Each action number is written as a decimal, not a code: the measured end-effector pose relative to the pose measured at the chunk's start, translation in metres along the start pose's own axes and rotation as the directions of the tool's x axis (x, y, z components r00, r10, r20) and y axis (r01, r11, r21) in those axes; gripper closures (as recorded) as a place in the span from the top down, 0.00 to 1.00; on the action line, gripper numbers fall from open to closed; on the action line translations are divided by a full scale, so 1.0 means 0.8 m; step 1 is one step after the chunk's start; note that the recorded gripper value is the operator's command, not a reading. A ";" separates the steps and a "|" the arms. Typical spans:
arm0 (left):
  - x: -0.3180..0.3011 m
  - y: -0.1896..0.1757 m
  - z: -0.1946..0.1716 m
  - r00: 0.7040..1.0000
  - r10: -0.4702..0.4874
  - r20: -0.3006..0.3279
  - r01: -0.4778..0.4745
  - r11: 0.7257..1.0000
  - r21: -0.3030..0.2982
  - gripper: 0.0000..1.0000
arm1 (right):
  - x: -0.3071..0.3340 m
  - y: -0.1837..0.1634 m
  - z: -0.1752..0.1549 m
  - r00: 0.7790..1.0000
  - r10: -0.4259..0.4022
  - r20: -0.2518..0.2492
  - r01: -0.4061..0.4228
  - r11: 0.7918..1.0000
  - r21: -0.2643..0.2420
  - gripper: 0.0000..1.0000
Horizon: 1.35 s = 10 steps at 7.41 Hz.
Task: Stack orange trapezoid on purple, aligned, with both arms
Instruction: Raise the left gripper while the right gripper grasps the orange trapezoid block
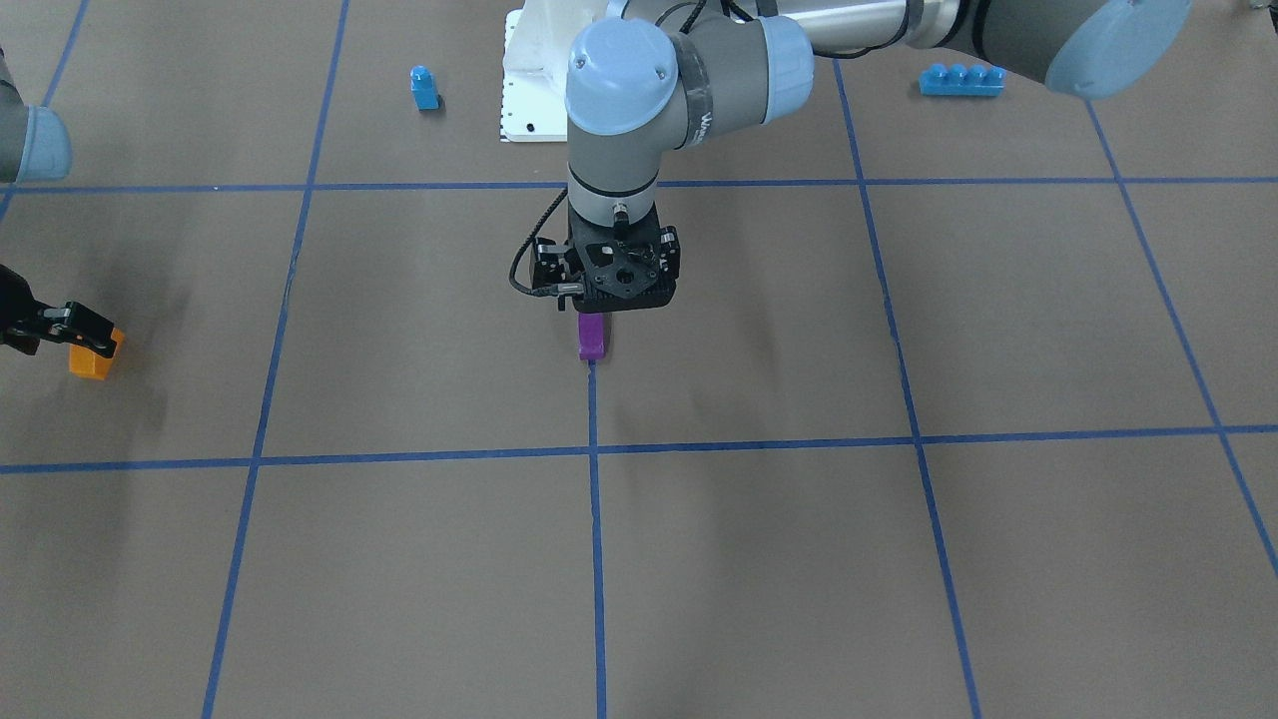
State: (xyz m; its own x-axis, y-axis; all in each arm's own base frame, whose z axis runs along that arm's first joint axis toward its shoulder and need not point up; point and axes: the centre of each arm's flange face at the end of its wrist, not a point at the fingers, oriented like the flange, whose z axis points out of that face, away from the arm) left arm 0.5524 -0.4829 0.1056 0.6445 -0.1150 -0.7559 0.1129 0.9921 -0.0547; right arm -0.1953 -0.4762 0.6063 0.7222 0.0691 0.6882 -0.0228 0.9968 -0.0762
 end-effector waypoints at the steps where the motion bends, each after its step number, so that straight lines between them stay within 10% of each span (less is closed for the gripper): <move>1: 0.000 0.000 0.000 1.000 -0.001 0.001 0.001 1.000 0.001 1.00 | 0.004 0.004 0.010 1.000 -0.012 0.004 0.012 1.000 -0.001 0.91; 2: 0.000 0.000 0.000 1.000 -0.002 0.000 0.002 1.000 0.001 1.00 | 0.008 0.005 0.019 1.000 -0.021 0.010 0.021 1.000 0.001 0.87; 7: 0.000 0.000 -0.001 1.000 -0.021 0.000 0.021 1.000 0.002 1.00 | 0.010 0.008 0.025 0.999 -0.028 0.021 0.028 1.000 -0.003 0.00; 10: -0.001 -0.001 -0.001 1.000 -0.026 -0.001 0.026 1.000 0.003 1.00 | -0.005 0.010 0.013 0.998 -0.042 0.045 0.042 0.999 -0.004 0.00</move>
State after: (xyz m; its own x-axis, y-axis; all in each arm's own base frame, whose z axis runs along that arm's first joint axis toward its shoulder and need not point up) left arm 0.5512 -0.4836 0.1055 0.6408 -0.1412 -0.7546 0.1318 0.9886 -0.0731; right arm -0.2055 -0.4684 0.6104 0.6905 0.0294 0.7228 0.0099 0.9987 -0.0500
